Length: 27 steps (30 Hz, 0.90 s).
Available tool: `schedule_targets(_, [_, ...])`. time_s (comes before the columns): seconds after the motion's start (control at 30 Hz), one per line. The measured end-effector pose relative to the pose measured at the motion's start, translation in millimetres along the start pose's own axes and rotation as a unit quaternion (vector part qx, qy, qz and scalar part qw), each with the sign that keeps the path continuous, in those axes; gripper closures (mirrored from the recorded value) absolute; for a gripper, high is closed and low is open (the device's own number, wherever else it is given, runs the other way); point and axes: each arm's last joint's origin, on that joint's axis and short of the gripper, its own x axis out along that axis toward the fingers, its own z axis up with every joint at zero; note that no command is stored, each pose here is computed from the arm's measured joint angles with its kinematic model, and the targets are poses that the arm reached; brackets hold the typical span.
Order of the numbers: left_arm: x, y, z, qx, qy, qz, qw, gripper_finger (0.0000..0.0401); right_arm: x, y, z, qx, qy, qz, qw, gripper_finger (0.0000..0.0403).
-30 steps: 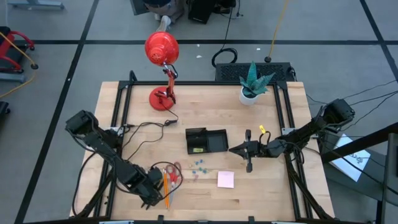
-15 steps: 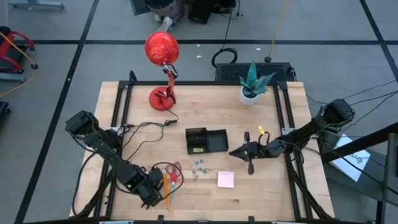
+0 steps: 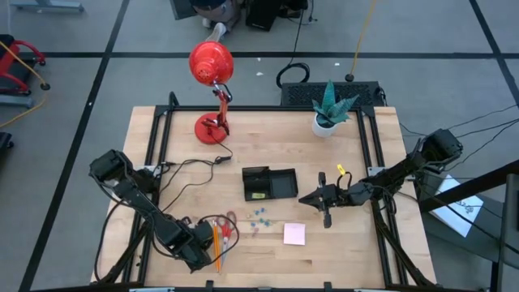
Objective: Pick and place office supplies into organizer
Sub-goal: Put the black pen into the desk organizer
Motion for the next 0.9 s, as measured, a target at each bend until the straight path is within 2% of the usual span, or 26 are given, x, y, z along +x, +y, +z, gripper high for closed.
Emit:
schedule_targets(0.3, [-2, 2, -1, 0.049, 0.001, 0.0, 0.999, 0.0309, 0, 0, 0, -0.001, 0.002, 0.0, 1.0, 0.0399])
schedule_targets(0.5, [-18, 6, 0, 0.072, -0.025, -0.015, 0.997, 0.0311, 0, 0, 0, -0.001, 0.002, 0.0, 1.0, 0.0398])
schedule_targets(0.6, [-29, 10, 3, 0.076, -0.057, -0.014, 0.995, 0.0333, 0, 0, 0, -0.001, 0.002, 0.0, 1.0, 0.0398])
schedule_targets(0.73, [-41, 15, 3, 0.076, -0.075, -0.008, 0.994, 0.0391, 0, 0, 0, -0.001, 0.002, 0.0, 1.0, 0.0399])
schedule_targets(0.9, [-47, 15, 3, 0.08, -0.074, -0.022, 0.994, 0.0384, 0, 0, 0, -0.001, 0.002, 0.0, 1.0, 0.0399])
